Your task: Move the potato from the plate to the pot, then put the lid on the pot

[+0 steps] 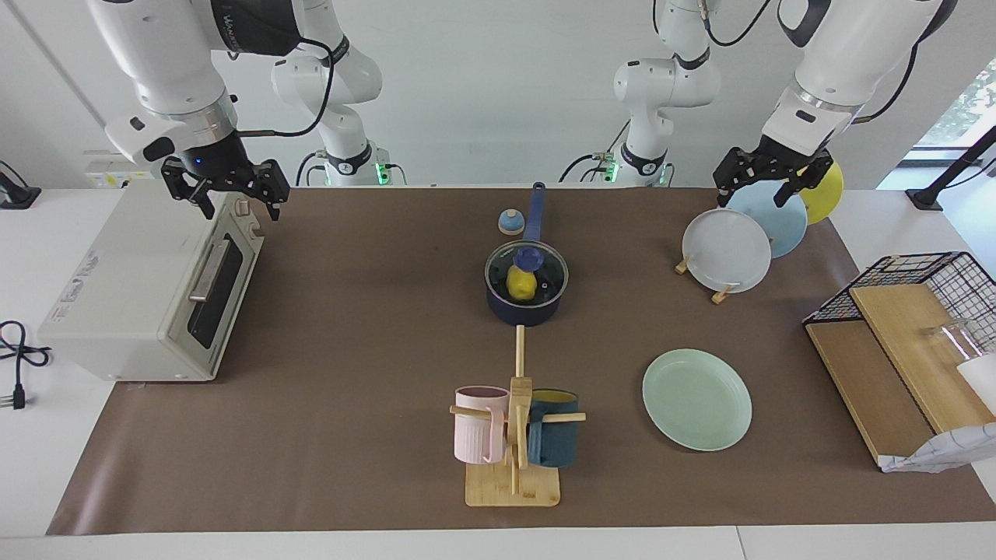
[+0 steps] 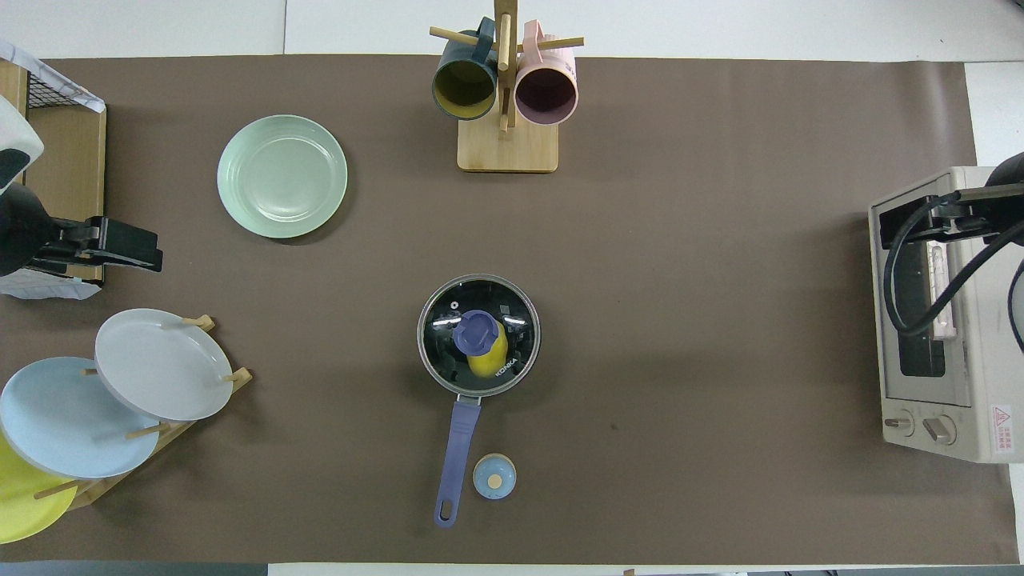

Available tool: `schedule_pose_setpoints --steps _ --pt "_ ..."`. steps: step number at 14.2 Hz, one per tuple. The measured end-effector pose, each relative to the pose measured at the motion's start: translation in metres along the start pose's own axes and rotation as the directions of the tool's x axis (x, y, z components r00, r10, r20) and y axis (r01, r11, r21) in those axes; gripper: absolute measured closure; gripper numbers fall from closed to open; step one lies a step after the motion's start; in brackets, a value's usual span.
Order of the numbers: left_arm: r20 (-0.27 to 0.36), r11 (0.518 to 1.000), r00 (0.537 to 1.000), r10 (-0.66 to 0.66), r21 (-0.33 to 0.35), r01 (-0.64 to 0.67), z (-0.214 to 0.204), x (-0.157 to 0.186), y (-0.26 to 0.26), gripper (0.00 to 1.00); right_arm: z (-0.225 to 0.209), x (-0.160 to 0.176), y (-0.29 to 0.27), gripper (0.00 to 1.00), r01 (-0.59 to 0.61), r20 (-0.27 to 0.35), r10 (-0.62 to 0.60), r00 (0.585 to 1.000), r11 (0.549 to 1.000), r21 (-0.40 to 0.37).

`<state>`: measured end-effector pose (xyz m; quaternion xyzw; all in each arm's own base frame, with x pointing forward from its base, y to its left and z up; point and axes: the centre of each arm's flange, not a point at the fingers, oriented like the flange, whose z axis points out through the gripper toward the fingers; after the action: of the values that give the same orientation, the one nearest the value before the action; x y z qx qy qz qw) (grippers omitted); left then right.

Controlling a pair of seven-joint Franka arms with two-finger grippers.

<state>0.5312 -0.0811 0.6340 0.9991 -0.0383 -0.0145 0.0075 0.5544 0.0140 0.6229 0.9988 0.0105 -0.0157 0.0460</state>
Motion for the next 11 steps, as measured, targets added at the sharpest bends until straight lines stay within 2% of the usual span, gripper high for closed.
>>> schedule_pose_setpoints --steps 6,11 --pt "0.0 1.0 1.0 0.0 0.0 0.0 0.0 0.0 0.0 0.0 0.012 0.006 0.003 0.0 -0.005 0.026 0.005 1.0 1.0 0.0" --pt "0.0 1.0 1.0 0.0 0.0 0.0 0.0 0.0 0.0 0.0 0.019 0.007 0.034 0.0 -0.062 0.039 0.061 0.997 0.997 0.044"
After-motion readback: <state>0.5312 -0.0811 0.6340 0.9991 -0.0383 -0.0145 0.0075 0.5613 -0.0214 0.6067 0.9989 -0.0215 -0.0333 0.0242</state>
